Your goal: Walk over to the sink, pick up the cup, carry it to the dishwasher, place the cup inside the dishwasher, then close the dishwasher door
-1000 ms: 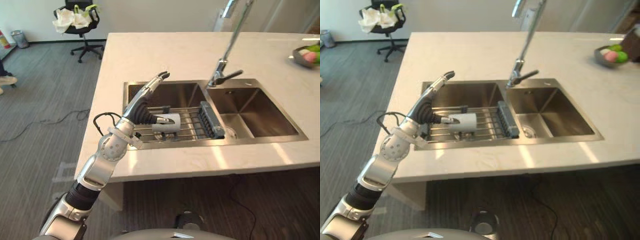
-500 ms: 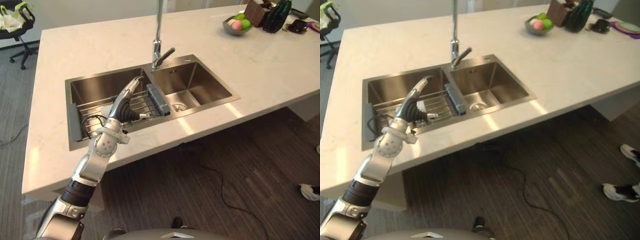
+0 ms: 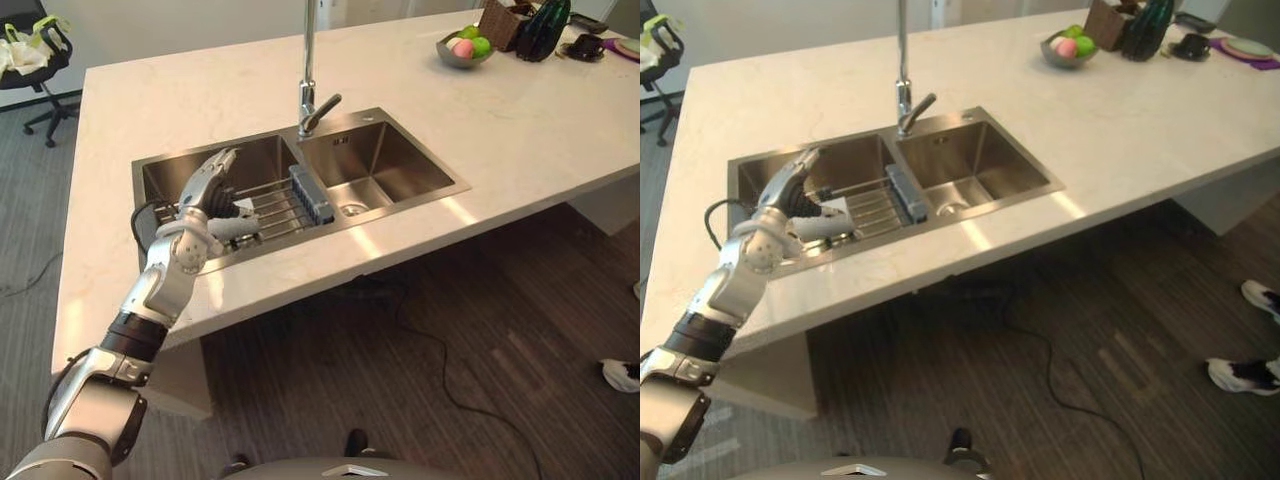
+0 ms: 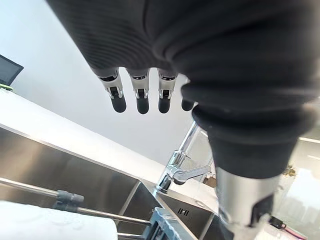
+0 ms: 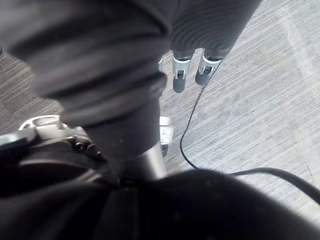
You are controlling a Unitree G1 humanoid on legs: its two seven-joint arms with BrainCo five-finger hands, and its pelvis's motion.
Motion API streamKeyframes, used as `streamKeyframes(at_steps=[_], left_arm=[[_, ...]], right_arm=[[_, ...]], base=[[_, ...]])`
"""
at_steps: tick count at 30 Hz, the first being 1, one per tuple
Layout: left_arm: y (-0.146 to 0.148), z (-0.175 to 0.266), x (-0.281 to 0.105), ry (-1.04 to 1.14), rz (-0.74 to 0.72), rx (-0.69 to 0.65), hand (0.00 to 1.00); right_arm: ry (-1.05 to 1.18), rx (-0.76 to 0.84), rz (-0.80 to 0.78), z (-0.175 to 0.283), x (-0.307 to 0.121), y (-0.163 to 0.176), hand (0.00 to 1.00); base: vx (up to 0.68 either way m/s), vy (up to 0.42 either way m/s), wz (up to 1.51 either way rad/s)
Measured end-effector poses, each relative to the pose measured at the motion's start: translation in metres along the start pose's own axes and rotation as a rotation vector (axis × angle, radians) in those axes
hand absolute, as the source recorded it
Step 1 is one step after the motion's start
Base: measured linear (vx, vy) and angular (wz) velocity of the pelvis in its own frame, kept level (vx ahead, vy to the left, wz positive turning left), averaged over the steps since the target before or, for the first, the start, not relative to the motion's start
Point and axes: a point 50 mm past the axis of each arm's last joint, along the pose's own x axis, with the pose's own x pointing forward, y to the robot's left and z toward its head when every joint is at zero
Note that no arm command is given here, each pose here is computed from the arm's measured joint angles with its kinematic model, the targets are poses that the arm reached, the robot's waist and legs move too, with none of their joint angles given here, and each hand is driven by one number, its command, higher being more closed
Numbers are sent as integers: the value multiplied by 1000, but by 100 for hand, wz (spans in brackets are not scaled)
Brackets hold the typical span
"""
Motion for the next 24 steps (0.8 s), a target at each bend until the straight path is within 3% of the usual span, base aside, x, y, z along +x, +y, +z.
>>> streamKeyframes(at_steps=[9, 24], left_arm=[[11, -18, 11, 92, -67, 43, 0], [-24, -28, 7, 191, -298, 180, 0]], right_arm=[[-5, -4, 15, 3, -1, -3, 0], [3, 18, 17, 1, 1, -2, 0]], base=[[2, 49, -5], [-31, 9, -6]])
